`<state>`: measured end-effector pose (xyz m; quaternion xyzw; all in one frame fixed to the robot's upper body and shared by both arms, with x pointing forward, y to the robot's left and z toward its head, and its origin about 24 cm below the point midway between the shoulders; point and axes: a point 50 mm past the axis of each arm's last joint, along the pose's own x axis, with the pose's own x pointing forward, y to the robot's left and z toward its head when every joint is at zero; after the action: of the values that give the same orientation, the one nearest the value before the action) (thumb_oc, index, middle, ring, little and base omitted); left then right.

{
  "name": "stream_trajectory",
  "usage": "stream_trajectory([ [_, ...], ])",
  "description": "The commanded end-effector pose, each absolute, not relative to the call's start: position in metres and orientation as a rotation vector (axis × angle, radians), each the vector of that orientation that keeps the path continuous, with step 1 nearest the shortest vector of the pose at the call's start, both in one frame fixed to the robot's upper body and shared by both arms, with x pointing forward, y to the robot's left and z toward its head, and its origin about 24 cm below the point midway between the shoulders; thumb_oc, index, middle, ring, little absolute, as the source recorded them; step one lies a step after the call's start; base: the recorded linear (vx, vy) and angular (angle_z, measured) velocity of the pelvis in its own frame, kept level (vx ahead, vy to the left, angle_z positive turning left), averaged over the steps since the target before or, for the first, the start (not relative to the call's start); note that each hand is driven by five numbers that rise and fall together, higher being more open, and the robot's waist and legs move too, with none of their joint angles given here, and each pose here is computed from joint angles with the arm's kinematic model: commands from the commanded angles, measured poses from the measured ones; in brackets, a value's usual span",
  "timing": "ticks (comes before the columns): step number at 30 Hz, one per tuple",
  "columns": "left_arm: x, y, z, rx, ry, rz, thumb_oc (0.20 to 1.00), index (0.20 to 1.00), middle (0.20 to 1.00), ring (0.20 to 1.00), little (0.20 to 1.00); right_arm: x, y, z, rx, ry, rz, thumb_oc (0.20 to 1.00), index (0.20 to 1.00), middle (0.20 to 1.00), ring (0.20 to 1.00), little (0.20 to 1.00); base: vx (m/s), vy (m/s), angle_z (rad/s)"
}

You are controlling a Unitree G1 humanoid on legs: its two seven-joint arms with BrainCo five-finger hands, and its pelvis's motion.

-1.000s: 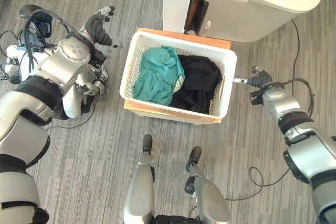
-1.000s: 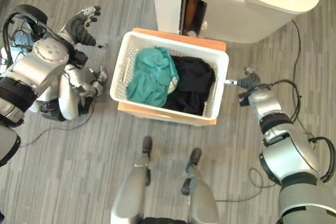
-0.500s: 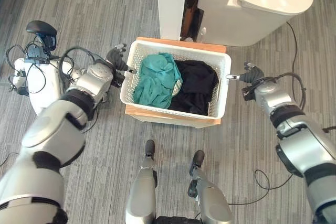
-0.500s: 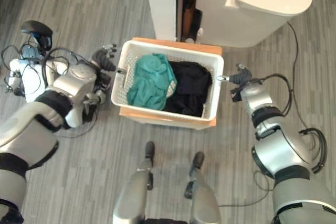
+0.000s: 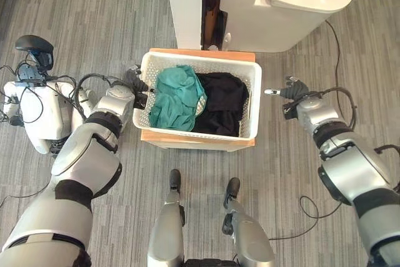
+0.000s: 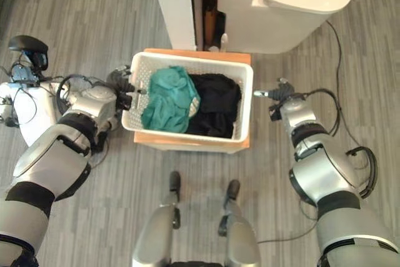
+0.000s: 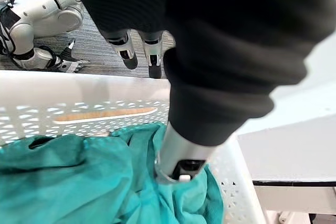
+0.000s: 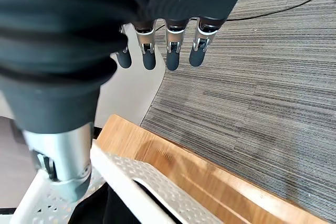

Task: Grab the laundry basket,head to the washer,open it,put in the laundry and shut it.

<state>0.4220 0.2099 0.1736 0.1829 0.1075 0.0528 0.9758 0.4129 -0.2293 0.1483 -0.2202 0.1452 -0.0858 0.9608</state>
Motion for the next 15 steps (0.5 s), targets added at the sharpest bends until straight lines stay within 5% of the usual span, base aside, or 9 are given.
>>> stream_trajectory([
  [1,0.420,0.205,0.153,0.392,0.294,0.110,1.000,1.000,1.000,1.000,1.000,0.416,-0.229,0.160,-0.492,0.261,-0.196,1.000,1.000,1.000,1.000,1.000,0.01,0.014,-0.11],
  [15,0.423,0.241,0.250,0.348,0.041,0.305,1.000,1.000,1.000,1.000,1.000,0.415,-0.218,0.147,-0.508,0.263,-0.137,1.000,1.000,1.000,1.000,1.000,0.01,0.002,-0.02],
])
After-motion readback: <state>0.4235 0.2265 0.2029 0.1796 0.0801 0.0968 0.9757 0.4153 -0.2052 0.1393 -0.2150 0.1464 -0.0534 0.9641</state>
